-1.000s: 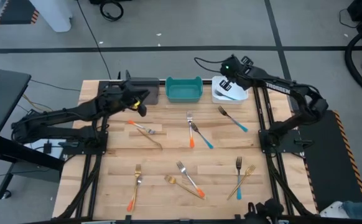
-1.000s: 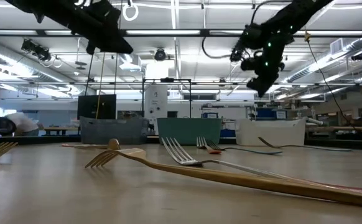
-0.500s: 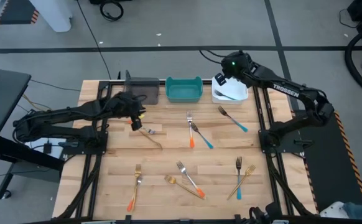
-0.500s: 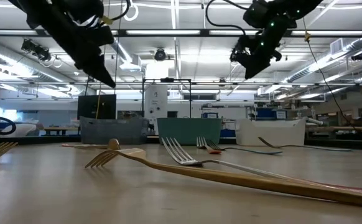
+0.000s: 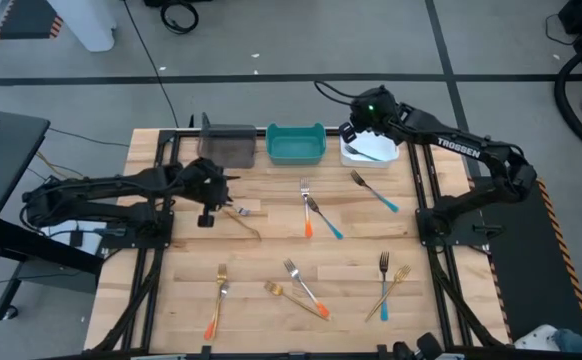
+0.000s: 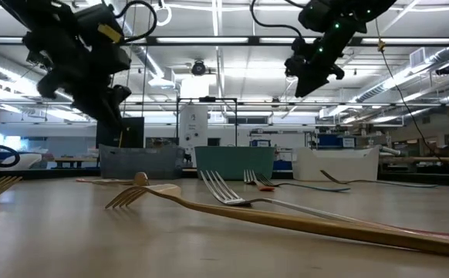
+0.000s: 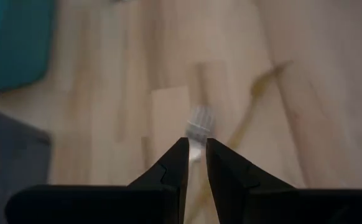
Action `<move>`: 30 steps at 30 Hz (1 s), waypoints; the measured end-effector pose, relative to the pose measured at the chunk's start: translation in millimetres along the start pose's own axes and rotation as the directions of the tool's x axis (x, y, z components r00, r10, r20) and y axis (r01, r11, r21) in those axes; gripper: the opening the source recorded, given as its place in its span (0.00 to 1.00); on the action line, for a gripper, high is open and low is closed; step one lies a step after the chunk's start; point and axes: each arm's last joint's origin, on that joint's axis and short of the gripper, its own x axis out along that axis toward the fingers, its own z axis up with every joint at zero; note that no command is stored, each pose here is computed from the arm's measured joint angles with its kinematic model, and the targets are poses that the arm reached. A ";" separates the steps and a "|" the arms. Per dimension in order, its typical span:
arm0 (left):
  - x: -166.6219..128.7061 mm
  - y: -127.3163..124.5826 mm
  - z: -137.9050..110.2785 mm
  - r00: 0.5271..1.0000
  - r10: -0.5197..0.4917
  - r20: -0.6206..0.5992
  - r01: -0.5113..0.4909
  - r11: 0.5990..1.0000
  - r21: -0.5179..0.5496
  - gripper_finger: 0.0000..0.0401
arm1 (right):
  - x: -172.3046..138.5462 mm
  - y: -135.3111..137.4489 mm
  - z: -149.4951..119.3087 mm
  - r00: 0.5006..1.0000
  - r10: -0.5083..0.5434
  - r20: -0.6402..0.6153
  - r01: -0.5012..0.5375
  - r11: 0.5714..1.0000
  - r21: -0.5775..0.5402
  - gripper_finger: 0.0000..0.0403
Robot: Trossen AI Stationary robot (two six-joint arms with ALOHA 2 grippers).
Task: Sort silverware by color (type)
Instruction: Put the gold fork into the black bin
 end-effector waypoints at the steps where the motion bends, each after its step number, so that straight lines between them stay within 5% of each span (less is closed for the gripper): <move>1: 3.5 -0.6 -0.8 1.000 -0.011 0.005 0.011 1.000 0.011 0.16 | -0.3 0.9 -0.1 1.000 0.003 0.000 -0.003 1.000 -0.002 0.23; 13: 52.1 -16.6 -13.3 0.985 -0.121 -0.121 0.138 0.980 0.144 0.16 | -0.8 2.4 -2.1 1.000 0.006 -0.018 -0.006 1.000 -0.022 0.23; 30: 67.6 -17.5 -14.4 0.983 -0.046 -0.176 0.075 0.984 0.164 0.16 | -0.6 2.0 -3.5 0.999 0.003 -0.032 -0.006 0.995 -0.097 0.23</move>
